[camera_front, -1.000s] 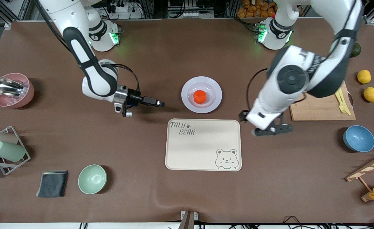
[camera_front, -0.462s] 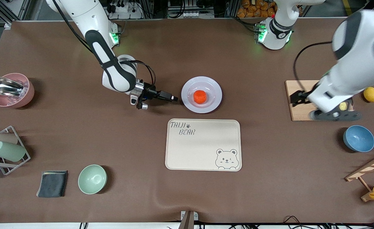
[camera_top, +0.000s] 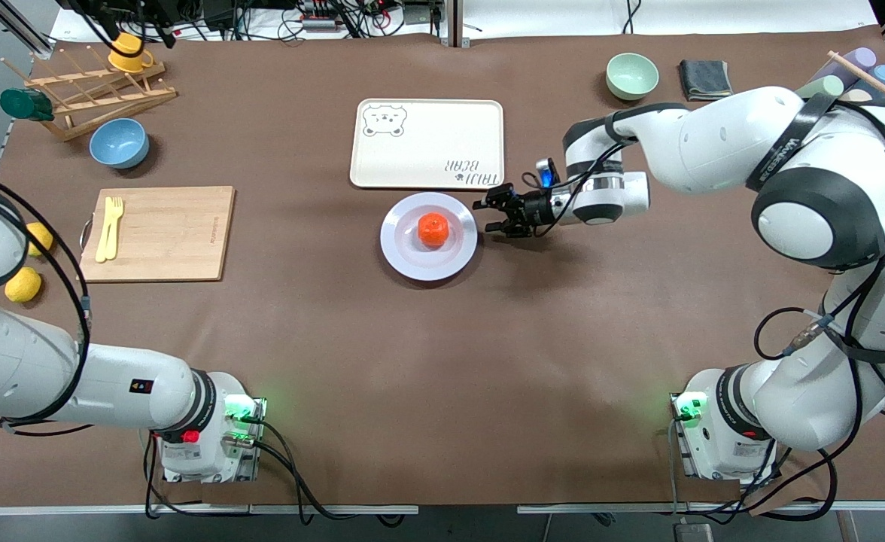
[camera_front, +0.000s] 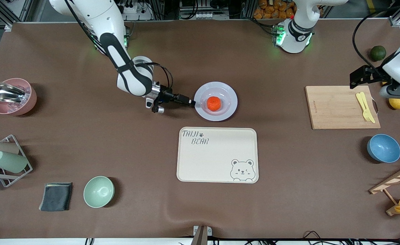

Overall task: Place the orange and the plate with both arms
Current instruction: 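Grip the plate rim with the right gripper while the left gripper retracts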

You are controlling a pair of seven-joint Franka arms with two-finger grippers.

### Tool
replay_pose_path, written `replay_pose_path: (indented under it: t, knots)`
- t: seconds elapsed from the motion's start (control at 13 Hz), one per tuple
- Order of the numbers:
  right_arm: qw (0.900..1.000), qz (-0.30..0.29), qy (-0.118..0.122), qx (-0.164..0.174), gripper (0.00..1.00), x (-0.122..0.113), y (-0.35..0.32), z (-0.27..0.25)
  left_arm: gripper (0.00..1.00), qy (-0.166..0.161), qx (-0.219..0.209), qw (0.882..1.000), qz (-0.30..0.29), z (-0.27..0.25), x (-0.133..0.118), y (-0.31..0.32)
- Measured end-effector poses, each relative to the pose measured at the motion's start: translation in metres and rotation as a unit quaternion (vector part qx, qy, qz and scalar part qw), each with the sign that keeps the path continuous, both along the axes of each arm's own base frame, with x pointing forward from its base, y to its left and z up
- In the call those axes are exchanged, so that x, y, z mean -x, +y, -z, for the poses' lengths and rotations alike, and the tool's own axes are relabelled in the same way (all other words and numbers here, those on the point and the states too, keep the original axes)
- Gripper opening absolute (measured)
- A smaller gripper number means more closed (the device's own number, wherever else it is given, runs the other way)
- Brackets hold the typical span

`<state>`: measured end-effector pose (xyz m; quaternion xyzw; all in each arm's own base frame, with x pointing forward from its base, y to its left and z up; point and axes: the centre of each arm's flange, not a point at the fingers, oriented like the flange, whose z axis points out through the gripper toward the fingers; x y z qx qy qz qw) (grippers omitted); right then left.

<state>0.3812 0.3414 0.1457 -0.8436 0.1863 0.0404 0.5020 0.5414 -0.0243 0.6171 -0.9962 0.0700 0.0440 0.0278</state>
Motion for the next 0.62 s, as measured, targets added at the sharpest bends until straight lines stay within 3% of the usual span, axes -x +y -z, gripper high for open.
replay_pose_path:
  t: [0.31,0.62]
  knots:
    - [1.0,-0.004,-0.004,0.007,0.67,0.008,0.005,0.004,1.0,0.0,0.001,1.0,0.0,-0.006,0.004,0.001]
    - [1.0,-0.005,-0.005,0.009,0.63,0.011,0.006,0.009,1.0,-0.023,0.017,0.999,-0.033,-0.027,0.004,-0.003]
